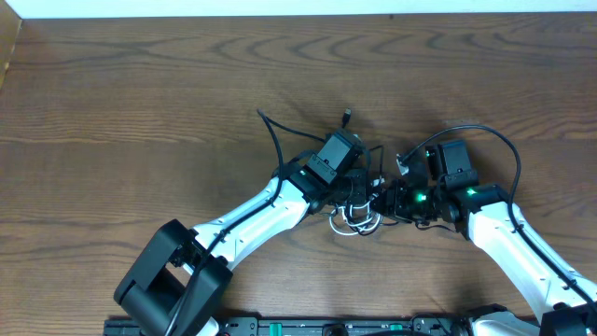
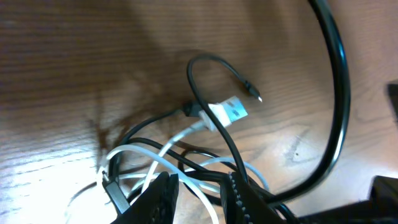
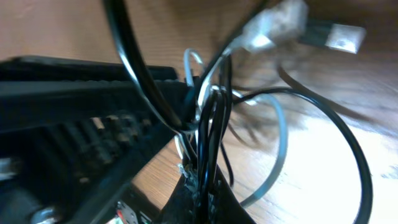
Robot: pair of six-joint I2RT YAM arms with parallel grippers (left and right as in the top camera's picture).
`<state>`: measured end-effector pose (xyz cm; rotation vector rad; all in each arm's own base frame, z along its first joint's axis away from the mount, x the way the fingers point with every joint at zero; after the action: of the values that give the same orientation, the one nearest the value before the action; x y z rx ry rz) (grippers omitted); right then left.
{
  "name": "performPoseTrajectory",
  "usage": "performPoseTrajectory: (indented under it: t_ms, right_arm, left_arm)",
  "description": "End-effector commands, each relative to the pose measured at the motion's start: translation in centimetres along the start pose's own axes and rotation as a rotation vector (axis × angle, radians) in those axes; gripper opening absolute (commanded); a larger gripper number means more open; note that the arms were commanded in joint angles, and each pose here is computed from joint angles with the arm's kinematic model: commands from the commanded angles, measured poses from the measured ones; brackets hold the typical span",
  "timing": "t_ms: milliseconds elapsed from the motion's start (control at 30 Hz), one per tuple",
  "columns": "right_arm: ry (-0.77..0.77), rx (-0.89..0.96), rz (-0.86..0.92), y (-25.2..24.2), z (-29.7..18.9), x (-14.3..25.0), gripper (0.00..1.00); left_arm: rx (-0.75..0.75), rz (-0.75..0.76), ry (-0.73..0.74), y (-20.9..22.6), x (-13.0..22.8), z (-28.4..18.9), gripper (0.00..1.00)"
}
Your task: Untangle cables
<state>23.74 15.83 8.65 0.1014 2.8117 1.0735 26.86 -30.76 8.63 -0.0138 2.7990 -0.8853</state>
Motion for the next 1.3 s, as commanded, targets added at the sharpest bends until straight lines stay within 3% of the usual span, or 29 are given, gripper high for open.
performPoseTrajectory:
  t_ms: [0,767,1267]
  right_arm:
    - [-0.003,0.036,-0.023,-0.4,0.0,0.0,0.01]
    - [0.009,0.138,0.013,-2.1,-0.2,0.7,0.01]
    - [-0.011,0.399,0.096,-6.3,-1.3,1.4,0.01]
  left_arm:
    - [0.027,-0.007,0.038,-0.3,0.6,0.2,0.28]
    - [0.042,-0.127,0.14,-0.4,2.3,0.2,0.29]
    - [0.102,-0.113,0.143,-1.5,2.0,0.1,0.29]
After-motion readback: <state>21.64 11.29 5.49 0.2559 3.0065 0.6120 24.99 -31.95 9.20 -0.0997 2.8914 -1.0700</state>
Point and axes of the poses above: each gripper's point midway between its finger pads, its own z axis out along the fingers, its own y axis along the line the jaws close on, x = y × z, the point moved 2 cm from there along -z, back along the fingers, and after that the axes turned 4 degrees about -z, right-handed, at the moved point
